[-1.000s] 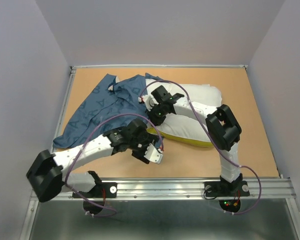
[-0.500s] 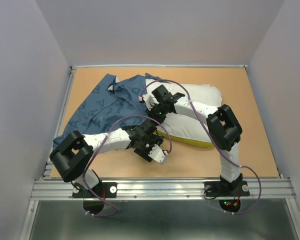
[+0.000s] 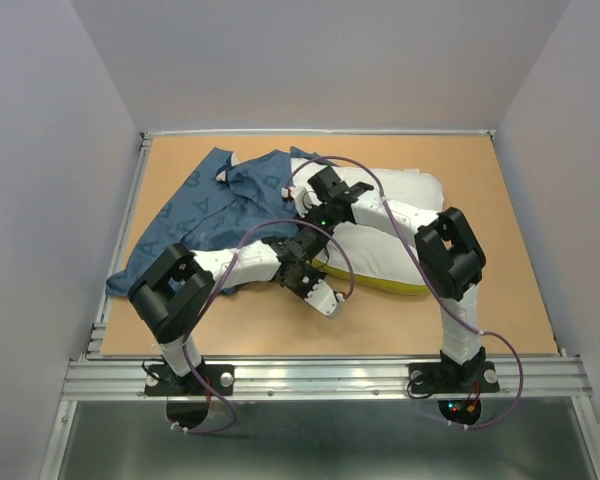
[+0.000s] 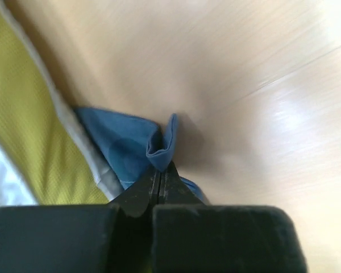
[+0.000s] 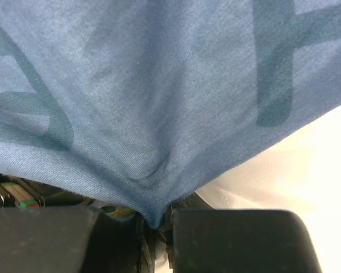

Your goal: Put the pillow into the pillowcase

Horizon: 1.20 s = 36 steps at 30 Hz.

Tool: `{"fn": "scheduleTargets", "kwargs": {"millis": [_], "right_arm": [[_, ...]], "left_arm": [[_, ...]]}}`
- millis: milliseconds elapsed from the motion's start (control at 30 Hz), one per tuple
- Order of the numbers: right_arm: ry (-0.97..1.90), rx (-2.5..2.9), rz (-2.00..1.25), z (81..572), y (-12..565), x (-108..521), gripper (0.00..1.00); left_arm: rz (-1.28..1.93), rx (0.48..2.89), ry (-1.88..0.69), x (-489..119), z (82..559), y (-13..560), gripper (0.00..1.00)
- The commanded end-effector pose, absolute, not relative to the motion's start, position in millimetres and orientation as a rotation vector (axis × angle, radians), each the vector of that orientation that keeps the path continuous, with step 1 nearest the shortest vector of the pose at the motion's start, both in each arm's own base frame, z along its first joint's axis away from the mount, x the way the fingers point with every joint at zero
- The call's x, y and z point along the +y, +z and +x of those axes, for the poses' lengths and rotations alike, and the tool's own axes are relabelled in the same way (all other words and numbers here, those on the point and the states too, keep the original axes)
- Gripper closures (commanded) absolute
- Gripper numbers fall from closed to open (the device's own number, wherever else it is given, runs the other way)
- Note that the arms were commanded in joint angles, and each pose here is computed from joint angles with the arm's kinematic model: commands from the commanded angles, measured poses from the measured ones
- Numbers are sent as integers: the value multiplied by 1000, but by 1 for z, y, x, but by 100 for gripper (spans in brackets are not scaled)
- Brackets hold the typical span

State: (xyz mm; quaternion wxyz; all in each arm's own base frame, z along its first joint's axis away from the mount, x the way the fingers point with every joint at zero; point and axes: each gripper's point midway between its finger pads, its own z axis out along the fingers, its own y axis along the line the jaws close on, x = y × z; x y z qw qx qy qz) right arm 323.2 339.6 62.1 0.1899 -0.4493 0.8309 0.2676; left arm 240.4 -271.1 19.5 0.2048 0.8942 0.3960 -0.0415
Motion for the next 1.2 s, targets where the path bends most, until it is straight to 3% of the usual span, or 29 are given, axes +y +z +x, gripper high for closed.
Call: {"fn": "scheduleTargets", "kwargs": {"millis": [0, 133, 267, 533, 567, 633, 767, 900, 967, 1033, 1133, 1167], "right_arm": [[881, 2336, -1227, 322, 83, 355, 99], [994, 2360, -1140, 329, 90, 376, 100], [1060, 2359, -1079, 341, 92, 394, 100], [1090, 2422, -1026, 330, 67, 390, 99], [1099, 2451, -1027, 322, 59, 384, 99], [1143, 2474, -1040, 302, 57, 371, 99], [1189, 2463, -1031, 278, 70, 350, 100], [1293, 2449, -1028, 245, 79, 337, 98], [1326, 2390, -1021, 242, 97, 339, 75], [1337, 2360, -1007, 241, 112, 339, 37], [1236, 2262, -1000, 245, 149, 329, 19], [1200, 2236, -1000, 247, 158, 324, 19]], "left_arm": [[2498, 1032, -315, -302, 207, 52, 100], [2440, 748, -452, -364, 147, 114, 100], [2420, 613, -551, -397, 103, 141, 100], [2285, 609, -602, -420, 88, 155, 98], [2246, 647, -607, -421, 90, 163, 72], [2121, 766, -608, -417, 98, 195, 52], [1874, 877, -755, -378, 103, 274, 32], [1604, 944, -778, -338, 101, 339, 20], [1401, 1028, -731, -317, 118, 372, 13], [1243, 1076, -691, -304, 139, 399, 12], [954, 1287, -608, -274, 209, 421, 13], [897, 1326, -602, -267, 224, 425, 14]]}}
